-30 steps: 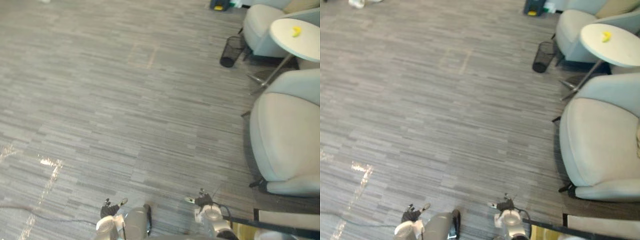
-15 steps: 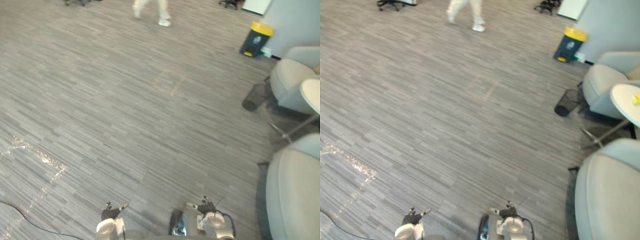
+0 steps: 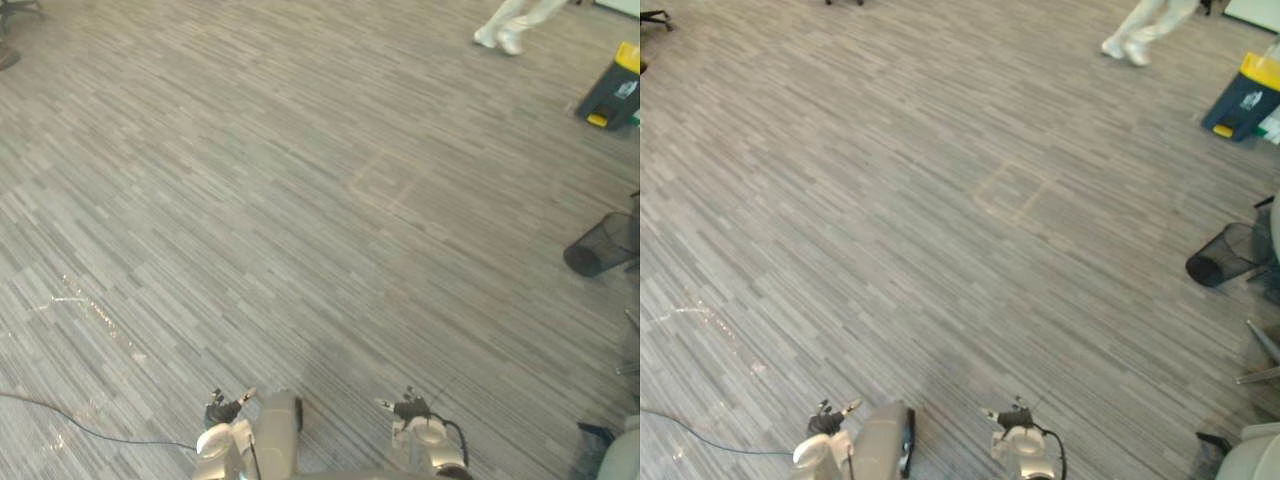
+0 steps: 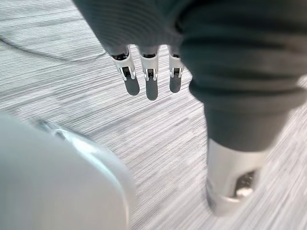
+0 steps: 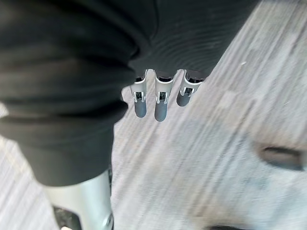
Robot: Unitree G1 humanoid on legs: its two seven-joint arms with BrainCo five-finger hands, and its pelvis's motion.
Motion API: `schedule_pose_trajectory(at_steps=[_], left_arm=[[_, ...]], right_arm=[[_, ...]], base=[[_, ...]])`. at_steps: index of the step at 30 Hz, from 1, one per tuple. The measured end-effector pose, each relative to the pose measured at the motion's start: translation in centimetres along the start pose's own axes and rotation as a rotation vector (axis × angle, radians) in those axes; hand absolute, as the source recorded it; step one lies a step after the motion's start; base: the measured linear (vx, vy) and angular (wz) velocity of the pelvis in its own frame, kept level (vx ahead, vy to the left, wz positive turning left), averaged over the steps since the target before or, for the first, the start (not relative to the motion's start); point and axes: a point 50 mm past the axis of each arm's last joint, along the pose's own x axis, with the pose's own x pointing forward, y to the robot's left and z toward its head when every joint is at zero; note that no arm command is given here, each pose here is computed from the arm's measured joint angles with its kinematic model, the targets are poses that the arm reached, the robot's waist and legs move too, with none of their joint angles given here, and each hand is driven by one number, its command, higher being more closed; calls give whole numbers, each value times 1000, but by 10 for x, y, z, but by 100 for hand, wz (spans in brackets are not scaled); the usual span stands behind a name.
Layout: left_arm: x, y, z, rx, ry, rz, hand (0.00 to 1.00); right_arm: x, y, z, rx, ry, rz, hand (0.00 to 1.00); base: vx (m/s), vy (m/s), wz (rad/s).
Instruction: Organize the slippers on the shoe rack
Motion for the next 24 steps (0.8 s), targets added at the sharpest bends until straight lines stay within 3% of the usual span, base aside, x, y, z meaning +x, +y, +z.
schedule_pose_trajectory(at_steps=[10,18,24], left_arm=[[3,-6,-8,15,65,-11,0],[2,-8,-18,32,117,-17,0],[0,0,-25,33,143,13,0]], right_arm=[[-5,-12,-21,13,51,-29,0],[-2,-22,-10,78,19,-69,0],[-2,-10,-14,30,51,-12,0]], base=[[558,221,-11],[515,-26,19],[680,-100,-23]])
